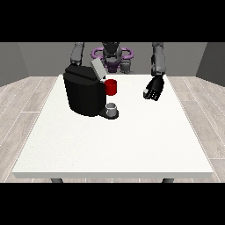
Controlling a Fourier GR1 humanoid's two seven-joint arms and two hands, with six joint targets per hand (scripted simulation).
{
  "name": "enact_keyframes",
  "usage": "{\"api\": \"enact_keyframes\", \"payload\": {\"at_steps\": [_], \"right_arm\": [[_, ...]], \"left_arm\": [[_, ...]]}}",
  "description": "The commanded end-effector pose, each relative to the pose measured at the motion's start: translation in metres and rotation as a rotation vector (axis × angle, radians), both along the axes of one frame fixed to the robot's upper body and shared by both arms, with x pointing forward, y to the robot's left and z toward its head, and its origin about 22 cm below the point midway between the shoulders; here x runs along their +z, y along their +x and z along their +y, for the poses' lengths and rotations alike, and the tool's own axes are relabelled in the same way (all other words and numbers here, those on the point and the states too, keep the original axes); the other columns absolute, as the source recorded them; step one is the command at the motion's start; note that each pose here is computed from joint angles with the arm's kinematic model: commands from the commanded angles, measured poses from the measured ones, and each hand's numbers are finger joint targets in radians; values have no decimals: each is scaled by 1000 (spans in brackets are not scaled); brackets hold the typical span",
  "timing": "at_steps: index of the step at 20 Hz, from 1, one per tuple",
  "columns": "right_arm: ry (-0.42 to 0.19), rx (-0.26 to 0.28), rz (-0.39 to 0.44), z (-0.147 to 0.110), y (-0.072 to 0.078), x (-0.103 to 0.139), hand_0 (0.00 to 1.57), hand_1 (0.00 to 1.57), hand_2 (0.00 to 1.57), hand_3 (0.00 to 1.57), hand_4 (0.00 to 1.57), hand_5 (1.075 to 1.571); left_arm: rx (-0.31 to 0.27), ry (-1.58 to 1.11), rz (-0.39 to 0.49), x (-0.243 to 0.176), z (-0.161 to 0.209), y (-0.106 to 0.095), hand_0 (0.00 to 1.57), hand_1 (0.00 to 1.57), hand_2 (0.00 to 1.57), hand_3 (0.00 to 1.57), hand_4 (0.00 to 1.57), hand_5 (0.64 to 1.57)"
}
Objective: Insert the coffee pod into the coffee machine and close the lid
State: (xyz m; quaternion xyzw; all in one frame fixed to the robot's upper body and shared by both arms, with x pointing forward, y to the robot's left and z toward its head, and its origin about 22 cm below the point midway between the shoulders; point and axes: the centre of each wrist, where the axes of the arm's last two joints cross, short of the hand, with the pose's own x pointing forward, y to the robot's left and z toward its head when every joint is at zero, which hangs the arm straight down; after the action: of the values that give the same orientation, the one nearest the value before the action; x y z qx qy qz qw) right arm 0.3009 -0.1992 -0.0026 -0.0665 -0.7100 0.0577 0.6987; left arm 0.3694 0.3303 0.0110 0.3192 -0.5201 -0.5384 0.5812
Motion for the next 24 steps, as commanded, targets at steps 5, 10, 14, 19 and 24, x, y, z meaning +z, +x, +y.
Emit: {"api": "enact_keyframes", "payload": {"at_steps": [5,10,14,19,24], "right_arm": [[-42,-93,113,-3,-5,-25,0,0,0,0,0,1571],[-91,-97,106,-14,-7,-36,0,0,0,0,0,1571],[-109,-85,151,-22,0,-33,0,0,0,0,0,1571],[-101,-80,121,-9,-1,-32,0,0,0,0,0,1571],[-83,-77,177,-8,-12,-46,0,0,0,0,0,1571]], "left_arm": [[-103,-178,3,12,-43,18,1420,1420,1402,1332,494,1571],[-106,-209,32,31,-32,27,1420,1420,1410,1332,518,1571],[-135,-202,49,66,-59,46,1371,1371,1379,1325,504,1571],[-160,-196,58,77,-65,50,1418,1418,1400,1334,534,1571],[-175,-187,93,96,-107,57,1403,1403,1396,1341,598,1571]]}}
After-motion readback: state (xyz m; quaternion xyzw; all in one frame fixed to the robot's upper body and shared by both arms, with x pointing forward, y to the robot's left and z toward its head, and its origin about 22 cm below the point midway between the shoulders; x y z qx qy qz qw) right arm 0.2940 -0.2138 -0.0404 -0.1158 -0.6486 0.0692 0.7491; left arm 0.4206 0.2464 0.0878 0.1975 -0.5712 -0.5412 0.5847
